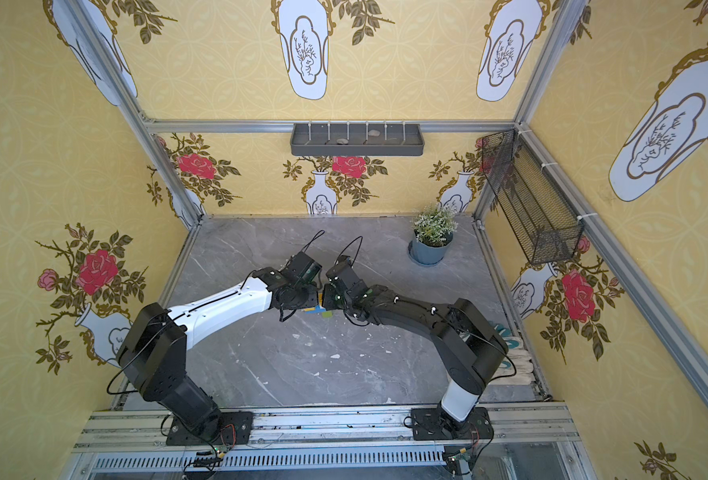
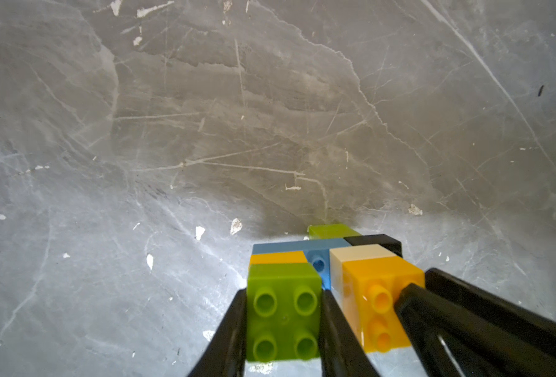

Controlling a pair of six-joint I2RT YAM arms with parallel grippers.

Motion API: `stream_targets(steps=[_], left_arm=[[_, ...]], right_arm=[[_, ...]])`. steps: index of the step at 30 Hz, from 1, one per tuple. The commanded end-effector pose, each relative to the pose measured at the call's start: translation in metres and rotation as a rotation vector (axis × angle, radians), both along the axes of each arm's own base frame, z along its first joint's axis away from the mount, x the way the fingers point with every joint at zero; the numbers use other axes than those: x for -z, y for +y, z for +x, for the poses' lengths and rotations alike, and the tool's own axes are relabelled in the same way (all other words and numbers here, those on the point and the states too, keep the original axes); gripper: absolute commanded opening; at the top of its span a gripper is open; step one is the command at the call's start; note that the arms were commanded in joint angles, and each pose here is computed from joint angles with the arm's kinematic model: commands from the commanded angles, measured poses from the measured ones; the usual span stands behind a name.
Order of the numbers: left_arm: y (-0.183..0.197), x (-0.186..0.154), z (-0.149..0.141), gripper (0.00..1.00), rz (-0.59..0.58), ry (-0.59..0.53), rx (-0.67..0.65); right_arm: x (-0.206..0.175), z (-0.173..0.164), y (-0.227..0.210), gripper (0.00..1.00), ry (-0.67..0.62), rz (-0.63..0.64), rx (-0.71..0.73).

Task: Assemble the number 4 with lego
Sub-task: Assemble the lego brick with the lego brick.

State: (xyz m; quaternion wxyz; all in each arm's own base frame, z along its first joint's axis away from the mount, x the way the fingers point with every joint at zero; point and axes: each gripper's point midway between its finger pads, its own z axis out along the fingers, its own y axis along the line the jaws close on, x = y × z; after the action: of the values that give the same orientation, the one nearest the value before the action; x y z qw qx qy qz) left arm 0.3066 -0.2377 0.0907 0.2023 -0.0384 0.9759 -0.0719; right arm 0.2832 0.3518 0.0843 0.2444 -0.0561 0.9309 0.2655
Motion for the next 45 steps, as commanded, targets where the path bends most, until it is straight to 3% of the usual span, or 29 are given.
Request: stream_targets(steps=[1,9,31,34,39,45], left_arm=[[0.007,0.021,-0.026,0.18,0.028,0.14,0.018],[0.005,0.009,-0.022,0.25,-0.023,0.103,-0.012],[0.006,0.017,-0.024,0.47,0.04,0.146,0.022],[0.004,0.01,-0.022,0.48,0.032,0.131,0.026],[0.004,-0.008,-0.026,0.6,0.024,0.099,0.038],[0.009,-0.03,-0.035,0.62,-0.014,0.08,0.046]], right_arm=[[0.084,-0.081,-0.096,0.13,0.387,-0.447,-0.005],[0.086,-0.084,-0.099,0.12,0.39,-0.439,0.0],[0.084,-0.084,-0.099,0.12,0.379,-0.427,0.004],[0.084,-0.084,-0.1,0.12,0.381,-0.429,0.005],[0.086,-0.085,-0.1,0.12,0.384,-0.434,0.003],[0.085,-0.084,-0.099,0.12,0.38,-0.43,0.001]])
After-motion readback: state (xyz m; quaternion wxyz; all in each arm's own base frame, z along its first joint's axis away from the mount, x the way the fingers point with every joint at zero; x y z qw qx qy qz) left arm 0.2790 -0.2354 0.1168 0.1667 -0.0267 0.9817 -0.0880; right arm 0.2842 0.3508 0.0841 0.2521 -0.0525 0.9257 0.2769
